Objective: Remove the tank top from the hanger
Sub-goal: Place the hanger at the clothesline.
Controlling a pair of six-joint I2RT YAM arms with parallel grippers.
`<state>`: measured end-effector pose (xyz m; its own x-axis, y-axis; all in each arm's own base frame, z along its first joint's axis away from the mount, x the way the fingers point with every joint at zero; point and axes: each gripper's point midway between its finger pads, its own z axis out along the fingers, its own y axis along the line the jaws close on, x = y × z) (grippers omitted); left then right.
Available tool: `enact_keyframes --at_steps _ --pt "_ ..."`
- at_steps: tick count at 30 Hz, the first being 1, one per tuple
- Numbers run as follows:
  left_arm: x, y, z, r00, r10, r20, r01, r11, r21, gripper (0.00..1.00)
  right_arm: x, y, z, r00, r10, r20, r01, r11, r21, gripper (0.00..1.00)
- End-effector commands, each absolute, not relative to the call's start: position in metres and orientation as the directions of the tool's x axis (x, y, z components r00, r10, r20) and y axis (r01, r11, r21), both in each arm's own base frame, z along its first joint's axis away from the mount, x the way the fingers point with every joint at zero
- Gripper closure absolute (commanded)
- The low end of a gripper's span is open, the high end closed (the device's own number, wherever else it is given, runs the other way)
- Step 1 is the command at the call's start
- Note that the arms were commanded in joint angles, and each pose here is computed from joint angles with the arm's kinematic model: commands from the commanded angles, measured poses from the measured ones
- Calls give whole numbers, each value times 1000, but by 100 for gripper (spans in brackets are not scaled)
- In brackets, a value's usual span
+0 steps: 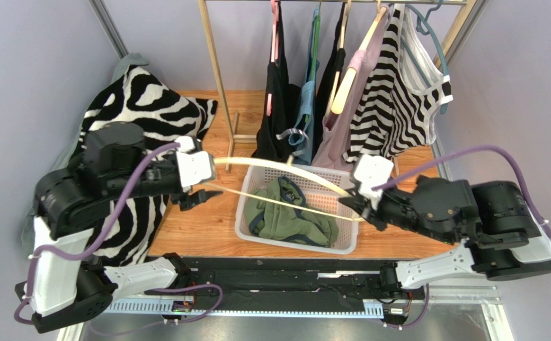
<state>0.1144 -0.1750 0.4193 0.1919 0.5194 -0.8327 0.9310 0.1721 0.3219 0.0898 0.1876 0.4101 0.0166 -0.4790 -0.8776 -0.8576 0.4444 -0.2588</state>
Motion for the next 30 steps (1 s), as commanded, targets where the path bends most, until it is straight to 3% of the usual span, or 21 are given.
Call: enact_keyframes --at_steps 1,5,10,15,21,30 --pt "157 -140 505 276 430 -860 699 524 487 18 104 200 424 -137 -499 -856 -762 605 -231 100" --pt "189 -106 566 328 378 -866 434 753 494 16 106 204 422 -167 -488 -857 -738 638 -219 100" --pt "211 -64 601 330 409 -851 141 870 473 5 108 203 425 -228 -423 -877 -702 695 -153 100" --pt "210 -66 599 326 395 -859 159 873 462 4 109 219 414 -289 -417 -861 -656 742 -139 100" --pt "215 -69 587 305 417 -856 163 863 478 4 124 230 431 -358 -287 -888 -527 848 -62 100" --pt "214 -72 579 308 420 -854 179 856 485 4 153 252 412 -363 -249 -898 -341 932 -121 100"
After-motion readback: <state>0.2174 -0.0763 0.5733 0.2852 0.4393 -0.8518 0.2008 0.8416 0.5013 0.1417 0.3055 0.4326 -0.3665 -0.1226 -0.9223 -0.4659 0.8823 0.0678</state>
